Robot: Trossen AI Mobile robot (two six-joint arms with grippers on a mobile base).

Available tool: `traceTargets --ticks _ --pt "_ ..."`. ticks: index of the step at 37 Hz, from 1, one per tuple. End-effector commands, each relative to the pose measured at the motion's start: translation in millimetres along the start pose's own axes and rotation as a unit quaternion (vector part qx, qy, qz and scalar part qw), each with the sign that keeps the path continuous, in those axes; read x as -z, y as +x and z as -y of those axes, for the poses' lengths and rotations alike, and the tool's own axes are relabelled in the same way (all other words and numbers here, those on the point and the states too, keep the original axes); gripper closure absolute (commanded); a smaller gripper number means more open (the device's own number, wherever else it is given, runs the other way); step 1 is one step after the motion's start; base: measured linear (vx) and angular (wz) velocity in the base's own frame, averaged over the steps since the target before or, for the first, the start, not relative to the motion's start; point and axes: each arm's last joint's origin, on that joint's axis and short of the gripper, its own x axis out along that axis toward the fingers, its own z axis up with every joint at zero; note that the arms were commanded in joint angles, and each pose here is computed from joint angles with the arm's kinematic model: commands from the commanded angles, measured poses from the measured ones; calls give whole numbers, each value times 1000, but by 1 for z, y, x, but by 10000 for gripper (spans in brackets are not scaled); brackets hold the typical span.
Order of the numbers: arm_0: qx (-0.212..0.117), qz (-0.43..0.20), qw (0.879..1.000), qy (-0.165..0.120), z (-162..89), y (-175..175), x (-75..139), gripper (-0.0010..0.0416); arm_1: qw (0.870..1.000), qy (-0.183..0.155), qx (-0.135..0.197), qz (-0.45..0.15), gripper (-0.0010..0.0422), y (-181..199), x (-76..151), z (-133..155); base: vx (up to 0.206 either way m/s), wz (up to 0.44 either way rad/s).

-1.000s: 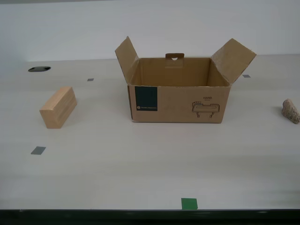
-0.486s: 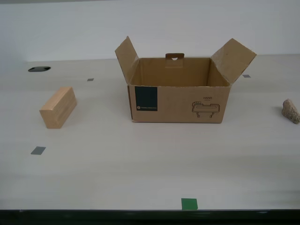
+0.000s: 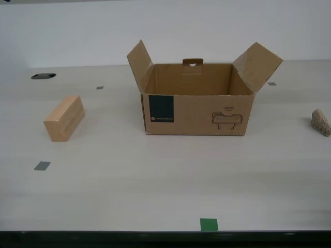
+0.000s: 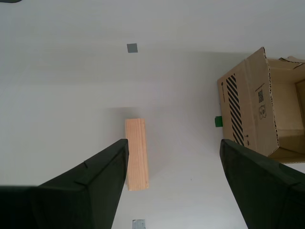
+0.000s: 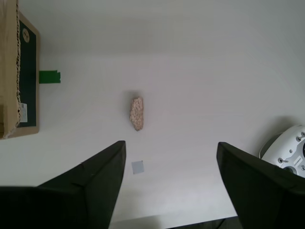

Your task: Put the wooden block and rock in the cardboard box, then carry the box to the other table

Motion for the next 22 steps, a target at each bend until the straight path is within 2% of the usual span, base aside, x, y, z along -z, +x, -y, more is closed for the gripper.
traceTargets --ticks 1,7,15,22 --pt "2 10 1000 4 1 -6 -2 80 1000 -1 0 0 119 0 0 0 0 0" --pt "2 17 1000 6 2 -11 -4 -1 1000 0 0 1 82 0 0 0 0 0" --pt "2 8 1000 4 2 -11 -2 36 1000 2 0 3 49 0 -1 0 0 0" --pt "3 2 1000 4 2 -11 -1 22 1000 2 0 3 32 0 -1 0 0 0"
